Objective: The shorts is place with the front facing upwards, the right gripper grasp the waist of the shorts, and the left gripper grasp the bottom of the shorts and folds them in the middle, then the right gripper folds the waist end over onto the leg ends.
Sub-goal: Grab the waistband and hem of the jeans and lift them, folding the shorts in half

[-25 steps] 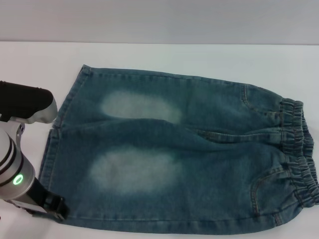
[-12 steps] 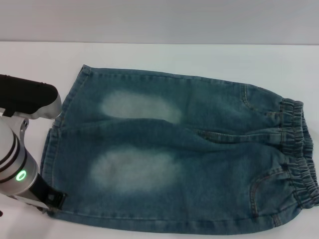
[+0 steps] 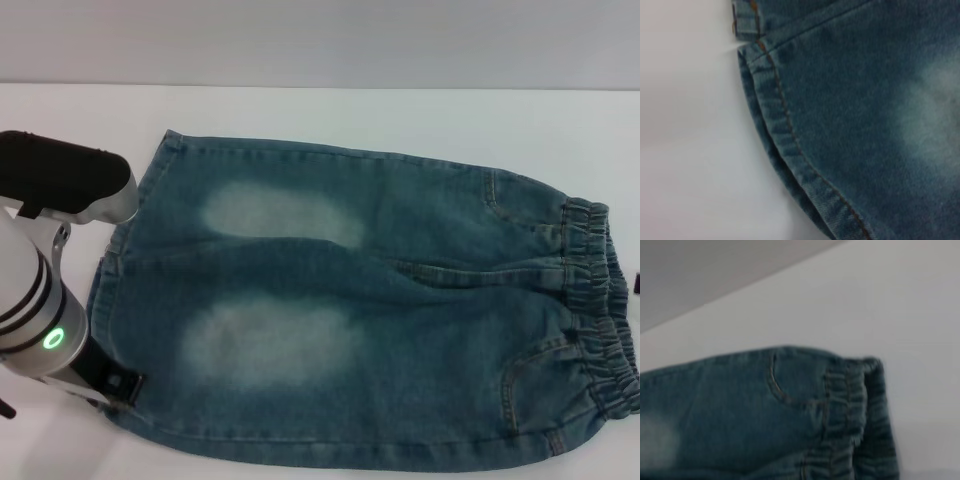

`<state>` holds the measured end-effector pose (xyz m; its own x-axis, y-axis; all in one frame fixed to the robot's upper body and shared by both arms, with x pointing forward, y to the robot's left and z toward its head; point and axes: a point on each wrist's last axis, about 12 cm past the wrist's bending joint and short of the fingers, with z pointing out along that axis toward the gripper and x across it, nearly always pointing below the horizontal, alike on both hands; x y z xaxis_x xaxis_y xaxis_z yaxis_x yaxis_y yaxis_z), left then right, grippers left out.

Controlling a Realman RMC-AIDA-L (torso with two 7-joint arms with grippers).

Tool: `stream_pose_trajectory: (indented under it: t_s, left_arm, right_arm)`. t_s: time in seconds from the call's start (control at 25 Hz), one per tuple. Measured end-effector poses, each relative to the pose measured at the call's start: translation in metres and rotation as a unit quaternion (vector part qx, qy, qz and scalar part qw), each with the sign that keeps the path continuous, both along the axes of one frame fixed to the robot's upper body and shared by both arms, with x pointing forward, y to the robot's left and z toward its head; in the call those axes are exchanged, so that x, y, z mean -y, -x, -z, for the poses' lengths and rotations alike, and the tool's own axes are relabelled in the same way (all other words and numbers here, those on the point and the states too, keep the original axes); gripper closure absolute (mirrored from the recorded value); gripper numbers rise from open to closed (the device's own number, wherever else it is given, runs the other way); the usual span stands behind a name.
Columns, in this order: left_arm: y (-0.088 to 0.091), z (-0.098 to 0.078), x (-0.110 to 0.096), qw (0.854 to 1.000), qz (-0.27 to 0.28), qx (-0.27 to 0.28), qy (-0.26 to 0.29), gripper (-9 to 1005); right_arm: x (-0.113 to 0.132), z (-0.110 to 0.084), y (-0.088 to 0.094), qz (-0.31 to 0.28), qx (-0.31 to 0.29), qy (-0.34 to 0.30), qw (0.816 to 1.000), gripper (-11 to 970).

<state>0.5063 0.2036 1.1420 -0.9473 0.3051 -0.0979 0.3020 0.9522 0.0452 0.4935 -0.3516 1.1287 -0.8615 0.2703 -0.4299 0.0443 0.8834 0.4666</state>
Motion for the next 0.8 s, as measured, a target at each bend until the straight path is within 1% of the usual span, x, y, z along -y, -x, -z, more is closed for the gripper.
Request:
stream_pose_trajectory:
  t_s: [0.16, 0.36, 0.6, 0.8]
  left_arm:
    - [-0.003, -0.002, 0.002, 1.0, 0.004, 0.004, -0.003, 892]
    - [-0.003, -0.002, 0.002, 1.0, 0.007, 0.006, -0.003, 892]
    - [-0.003, -0.001, 0.001, 1.0, 0.006, 0.006, -0.004, 892]
    - [-0.002, 0.0, 0.0, 1.0, 0.004, 0.005, -0.004, 892]
  right_arm:
    - [0.002, 0.008, 0.009, 0.009, -0.012, -0.018, 1.0, 395]
    - [-0.005, 0.017, 0.015, 0.003, -0.025, -0.035, 0.999, 395]
    - [-0.014, 0.026, 0.016, -0.011, -0.041, -0.04, 0.998, 396]
    - [-0.016, 0.03, 0.018, -0.007, -0.045, -0.047, 0.998, 396]
